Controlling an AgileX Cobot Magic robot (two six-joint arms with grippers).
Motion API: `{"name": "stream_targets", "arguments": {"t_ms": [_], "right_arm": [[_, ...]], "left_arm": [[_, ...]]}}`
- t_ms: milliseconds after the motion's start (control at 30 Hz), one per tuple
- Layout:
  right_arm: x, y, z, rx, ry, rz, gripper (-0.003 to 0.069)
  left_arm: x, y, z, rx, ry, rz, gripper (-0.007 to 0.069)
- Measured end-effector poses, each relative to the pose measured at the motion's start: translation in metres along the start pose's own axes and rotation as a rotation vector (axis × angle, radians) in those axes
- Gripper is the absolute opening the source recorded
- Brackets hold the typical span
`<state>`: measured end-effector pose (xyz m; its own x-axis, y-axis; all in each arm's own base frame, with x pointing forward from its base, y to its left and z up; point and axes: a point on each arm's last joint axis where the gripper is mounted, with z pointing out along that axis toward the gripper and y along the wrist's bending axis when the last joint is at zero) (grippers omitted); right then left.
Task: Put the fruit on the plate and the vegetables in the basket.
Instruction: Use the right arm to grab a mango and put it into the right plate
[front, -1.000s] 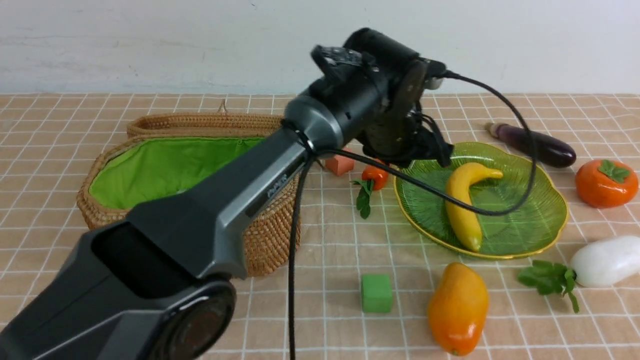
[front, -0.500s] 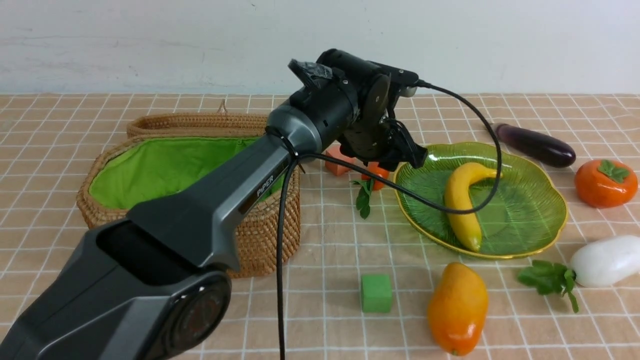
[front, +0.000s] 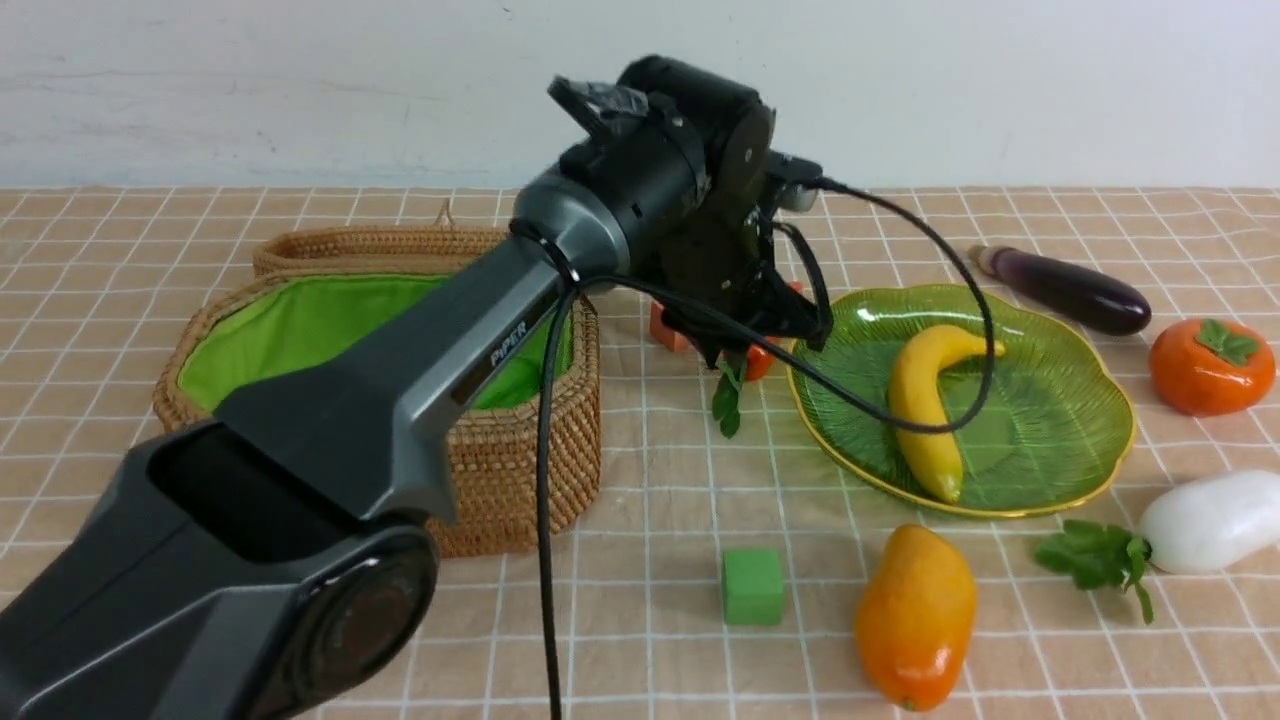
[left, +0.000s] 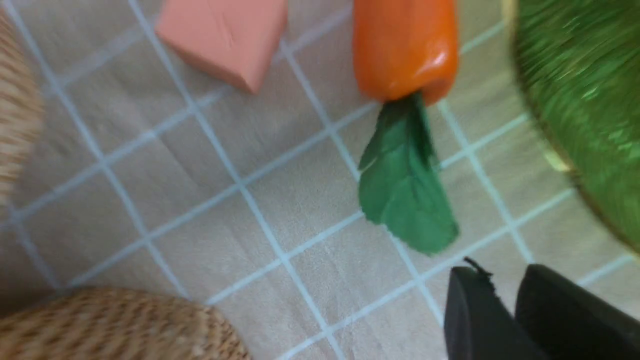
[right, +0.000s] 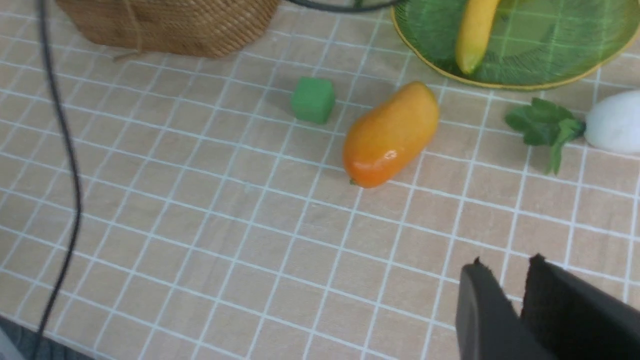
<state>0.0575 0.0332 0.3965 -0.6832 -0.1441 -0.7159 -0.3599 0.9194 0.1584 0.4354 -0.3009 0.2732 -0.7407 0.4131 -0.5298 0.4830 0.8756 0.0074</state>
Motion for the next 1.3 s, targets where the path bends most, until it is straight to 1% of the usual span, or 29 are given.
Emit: {"name": "stream_targets", "arguments": {"t_ms": [33,100,133,267,333,400,433,467,533,600,633,667,700,733,767,800,833,867,900,933,967,1000,1033,1067,1133,1167,1200,1233,1300], "right_arm": [[-0.004,0.000,0.006,0.009,0.015,-0.001,0.0141],[-0.016,0.000,0.029,0.027,0.079,0.000,0.0143],[-0.018,0.000,0.031,0.027,0.080,0.001,0.0143],[-0.032,0.001,0.060,0.048,0.130,0.002,0.0143],[-0.035,0.001,0.066,0.052,0.140,0.013,0.0143],[-0.040,0.001,0.079,0.053,0.162,0.057,0.0145],[-0.041,0.002,0.082,0.048,0.169,0.066,0.0146],[-0.044,0.004,0.098,0.032,0.214,0.096,0.0150],[-0.046,0.006,0.116,0.022,0.273,0.115,0.0158],[-0.048,0.007,0.129,0.022,0.308,0.128,0.0164],[-0.050,0.007,0.138,0.022,0.317,0.136,0.0167],[-0.050,0.007,0.142,0.019,0.324,0.138,0.0169],[-0.053,0.007,0.154,0.018,0.331,0.156,0.0178],[-0.053,0.007,0.154,0.021,0.326,0.158,0.0178],[-0.055,0.007,0.168,0.027,0.333,0.188,0.0194],[-0.056,0.006,0.182,0.039,0.351,0.213,0.0217],[-0.055,0.005,0.192,0.052,0.366,0.235,0.0239],[-0.055,0.005,0.200,0.063,0.376,0.255,0.0262],[-0.055,0.004,0.204,0.071,0.381,0.265,0.0269],[-0.054,0.002,0.220,0.098,0.393,0.302,0.0335],[-0.054,0.001,0.226,0.107,0.397,0.315,0.0370],[-0.054,0.001,0.228,0.111,0.397,0.324,0.0370],[-0.052,-0.002,0.247,0.138,0.408,0.356,0.0464],[-0.051,-0.003,0.251,0.145,0.415,0.357,0.0483],[-0.047,-0.006,0.274,0.171,0.420,0.387,0.0594],[-0.046,-0.006,0.276,0.175,0.420,0.391,0.0594],[-0.043,-0.009,0.289,0.194,0.428,0.398,0.0641],[-0.041,-0.013,0.298,0.209,0.430,0.414,0.0660],[-0.036,-0.021,0.314,0.232,0.442,0.447,0.0674]], "left_arm": [[-0.003,0.000,-0.013,0.006,-0.023,0.000,0.0061],[-0.010,0.001,-0.056,0.027,-0.083,-0.003,-0.0013],[-0.010,0.001,-0.060,0.029,-0.087,-0.004,-0.0013],[0.000,0.004,-0.117,0.050,-0.100,-0.003,-0.0013],[0.009,0.005,-0.126,0.047,-0.079,-0.004,-0.0013],[0.024,0.009,-0.156,0.047,-0.072,-0.017,-0.0013],[0.028,0.009,-0.161,0.049,-0.059,-0.019,-0.0013],[0.047,0.011,-0.184,0.062,-0.056,-0.031,-0.0013],[0.071,0.013,-0.217,0.093,-0.075,-0.041,-0.0013],[0.092,0.015,-0.248,0.126,-0.152,-0.046,-0.0013],[0.111,0.016,-0.263,0.142,-0.194,-0.042,-0.0013],[0.112,0.016,-0.259,0.144,-0.187,-0.042,-0.0013],[0.138,0.018,-0.275,0.168,-0.256,-0.031,-0.0013],[0.140,0.018,-0.282,0.172,-0.283,-0.033,-0.0013],[0.174,0.021,-0.293,0.190,-0.356,-0.013,-0.0013],[0.200,0.022,-0.295,0.201,-0.401,-0.002,-0.0013],[0.218,0.024,-0.303,0.218,-0.487,0.002,-0.0013],[0.236,0.025,-0.301,0.225,-0.516,0.012,-0.0013],[0.242,0.026,-0.307,0.228,-0.554,0.013,-0.0013],[0.272,0.027,-0.307,0.241,-0.625,0.033,-0.0013],[0.283,0.028,-0.313,0.248,-0.673,0.038,-0.0013],[0.287,0.028,-0.311,0.239,-0.677,0.040,-0.0013],[0.306,0.030,-0.317,0.249,-0.738,0.061,-0.0013],[0.308,0.030,-0.316,0.248,-0.738,0.065,-0.0013],[0.320,0.031,-0.320,0.249,-0.775,0.074,-0.0013],[0.321,0.032,-0.321,0.249,-0.783,0.075,-0.0013],[0.324,0.032,-0.323,0.252,-0.799,0.075,-0.0013],[0.327,0.032,-0.325,0.254,-0.809,0.075,-0.0013],[0.331,0.033,-0.329,0.255,-0.823,0.077,-0.0013]]}}
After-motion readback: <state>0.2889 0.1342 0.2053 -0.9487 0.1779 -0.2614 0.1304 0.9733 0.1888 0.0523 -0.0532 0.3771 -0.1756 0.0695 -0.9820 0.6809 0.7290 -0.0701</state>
